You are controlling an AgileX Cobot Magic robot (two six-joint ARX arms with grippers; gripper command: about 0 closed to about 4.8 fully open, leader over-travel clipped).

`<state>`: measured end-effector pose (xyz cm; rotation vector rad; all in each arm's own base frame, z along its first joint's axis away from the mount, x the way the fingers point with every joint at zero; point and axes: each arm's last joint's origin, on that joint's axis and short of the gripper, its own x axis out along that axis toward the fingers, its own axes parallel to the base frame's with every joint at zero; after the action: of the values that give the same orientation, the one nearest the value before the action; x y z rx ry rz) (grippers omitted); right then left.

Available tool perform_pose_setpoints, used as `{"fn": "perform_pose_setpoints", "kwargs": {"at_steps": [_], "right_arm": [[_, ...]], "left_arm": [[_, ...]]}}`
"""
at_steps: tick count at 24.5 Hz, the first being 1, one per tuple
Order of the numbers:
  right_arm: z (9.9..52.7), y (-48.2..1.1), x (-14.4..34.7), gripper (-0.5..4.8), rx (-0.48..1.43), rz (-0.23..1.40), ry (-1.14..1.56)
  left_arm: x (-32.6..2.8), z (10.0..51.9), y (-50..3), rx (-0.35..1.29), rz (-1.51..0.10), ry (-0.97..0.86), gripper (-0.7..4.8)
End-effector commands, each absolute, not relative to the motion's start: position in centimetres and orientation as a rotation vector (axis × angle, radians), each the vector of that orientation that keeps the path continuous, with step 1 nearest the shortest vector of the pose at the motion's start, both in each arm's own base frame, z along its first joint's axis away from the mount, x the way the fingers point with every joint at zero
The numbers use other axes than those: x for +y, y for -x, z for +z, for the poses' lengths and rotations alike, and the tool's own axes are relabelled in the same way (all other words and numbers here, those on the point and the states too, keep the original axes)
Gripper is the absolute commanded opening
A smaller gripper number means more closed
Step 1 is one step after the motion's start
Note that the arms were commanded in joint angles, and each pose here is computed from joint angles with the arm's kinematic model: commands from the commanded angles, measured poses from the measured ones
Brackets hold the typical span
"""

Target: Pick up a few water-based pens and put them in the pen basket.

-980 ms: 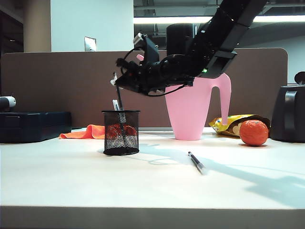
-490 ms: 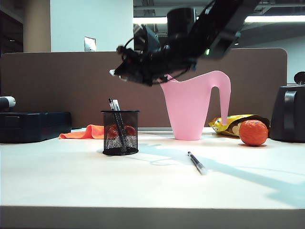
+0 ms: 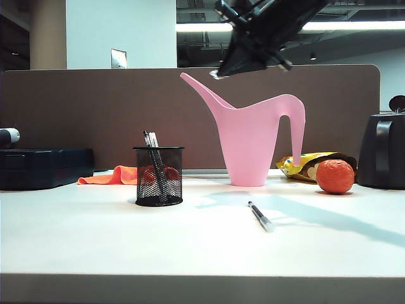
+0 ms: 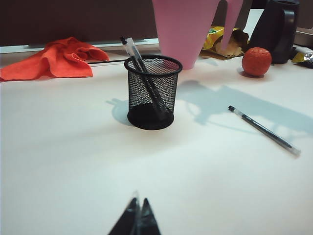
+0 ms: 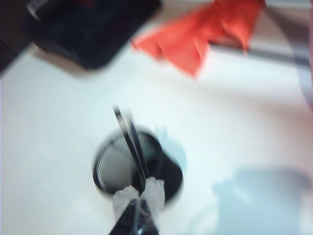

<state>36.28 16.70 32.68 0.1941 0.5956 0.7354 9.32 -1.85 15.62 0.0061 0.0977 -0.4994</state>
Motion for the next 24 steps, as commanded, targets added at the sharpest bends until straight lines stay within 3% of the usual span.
{"fn": "perform_pose_setpoints", "kwargs": {"at_steps": [1, 5, 8, 12, 24], "right_arm": [[31.6, -34.7, 15.8, -0.09, 0.809, 0.614, -0.154], [29.2, -33.8, 15.4, -0.08, 0.962, 0.574, -0.152], [26.2, -33.1, 15.1, 0.95, 1.054, 0.532, -0.161], [22.6, -32.3, 14.7, 1.75, 1.103, 0.493, -0.207], [20.2, -31.7, 16.4, 1.80, 1.030, 0.369, -0.107]], "left_arm": [[-1.9, 15.8, -9.3, 0.085, -0.504, -0.008, -0.04], [-1.9, 15.8, -9.3, 0.085, -0.520, -0.007, -0.04], [-1.9, 15.8, -9.3, 0.084, -0.519, -0.008, -0.04], [-1.9, 15.8, -9.3, 0.084, -0.520, -0.008, -0.04], [-1.9, 15.8, -9.3, 0.085, -0.520, -0.007, -0.04]]}}
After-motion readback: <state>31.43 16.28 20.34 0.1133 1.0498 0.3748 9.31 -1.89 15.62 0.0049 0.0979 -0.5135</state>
